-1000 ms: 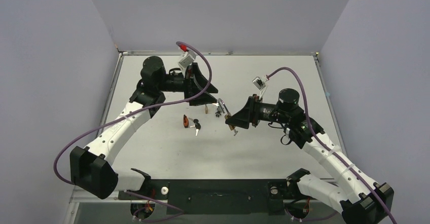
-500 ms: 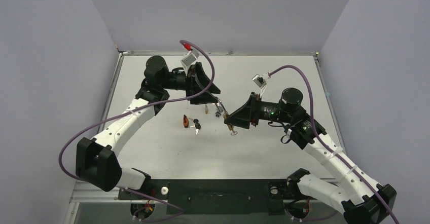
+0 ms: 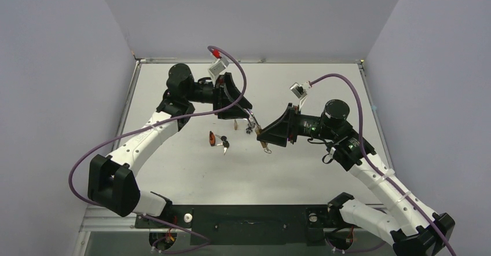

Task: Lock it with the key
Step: Pick up the lock from the center of the board.

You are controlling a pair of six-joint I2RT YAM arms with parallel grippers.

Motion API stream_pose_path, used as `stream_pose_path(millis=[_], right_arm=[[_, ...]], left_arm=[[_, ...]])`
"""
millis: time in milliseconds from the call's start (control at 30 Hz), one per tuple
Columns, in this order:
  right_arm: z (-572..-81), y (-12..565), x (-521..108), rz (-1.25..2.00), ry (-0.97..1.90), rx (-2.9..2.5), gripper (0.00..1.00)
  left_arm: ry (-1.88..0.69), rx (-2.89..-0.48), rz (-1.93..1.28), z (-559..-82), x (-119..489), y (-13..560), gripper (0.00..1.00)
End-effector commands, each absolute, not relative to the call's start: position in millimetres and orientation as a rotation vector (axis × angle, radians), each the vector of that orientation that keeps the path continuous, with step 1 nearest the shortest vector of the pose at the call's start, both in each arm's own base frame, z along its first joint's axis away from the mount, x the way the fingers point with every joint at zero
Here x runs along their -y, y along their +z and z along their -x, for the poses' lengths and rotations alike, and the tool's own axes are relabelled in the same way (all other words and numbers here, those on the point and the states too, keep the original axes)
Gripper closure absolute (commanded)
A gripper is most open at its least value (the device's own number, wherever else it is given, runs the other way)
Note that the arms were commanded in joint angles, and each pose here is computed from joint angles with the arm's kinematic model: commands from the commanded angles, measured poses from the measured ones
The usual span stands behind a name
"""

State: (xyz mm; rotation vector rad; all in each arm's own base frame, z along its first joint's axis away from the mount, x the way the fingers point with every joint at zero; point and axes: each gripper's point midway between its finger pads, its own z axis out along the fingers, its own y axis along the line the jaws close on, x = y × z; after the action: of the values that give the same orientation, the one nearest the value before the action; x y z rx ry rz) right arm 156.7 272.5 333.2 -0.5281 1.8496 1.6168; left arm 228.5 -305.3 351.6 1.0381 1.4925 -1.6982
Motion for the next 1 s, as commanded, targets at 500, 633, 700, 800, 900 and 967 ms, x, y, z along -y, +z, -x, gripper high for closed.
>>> stream_pose_path(millis=[500,633,700,800,900,967], right_arm=[[-156,378,-273,0.637,1.582,-1.649,0.95],[-160,372,-273,0.631,1.555,-1.671,0.95],[-164,365,-273,0.624,1.528,-1.699,0.95],[-171,354,-270,0.608,1.456,-1.753,0.92],[-185,348,-266,0.571,1.358,-1.762,0.68],[-194,345,-262,0.535,1.295,-1.763,0.47]], left_arm=[[-1.698,-1.435,-1.087,-211,304,363,0.68],[-1.700,-1.442,-1.082,-211,305,363,0.78],[-1.702,-1.448,-1.078,-210,305,362,0.88],[-1.697,-1.468,-1.065,-211,309,361,1.00],[-1.643,-1.557,-0.994,-219,314,356,1.00],[-1.587,-1.603,-0.949,-225,316,353,1.00]])
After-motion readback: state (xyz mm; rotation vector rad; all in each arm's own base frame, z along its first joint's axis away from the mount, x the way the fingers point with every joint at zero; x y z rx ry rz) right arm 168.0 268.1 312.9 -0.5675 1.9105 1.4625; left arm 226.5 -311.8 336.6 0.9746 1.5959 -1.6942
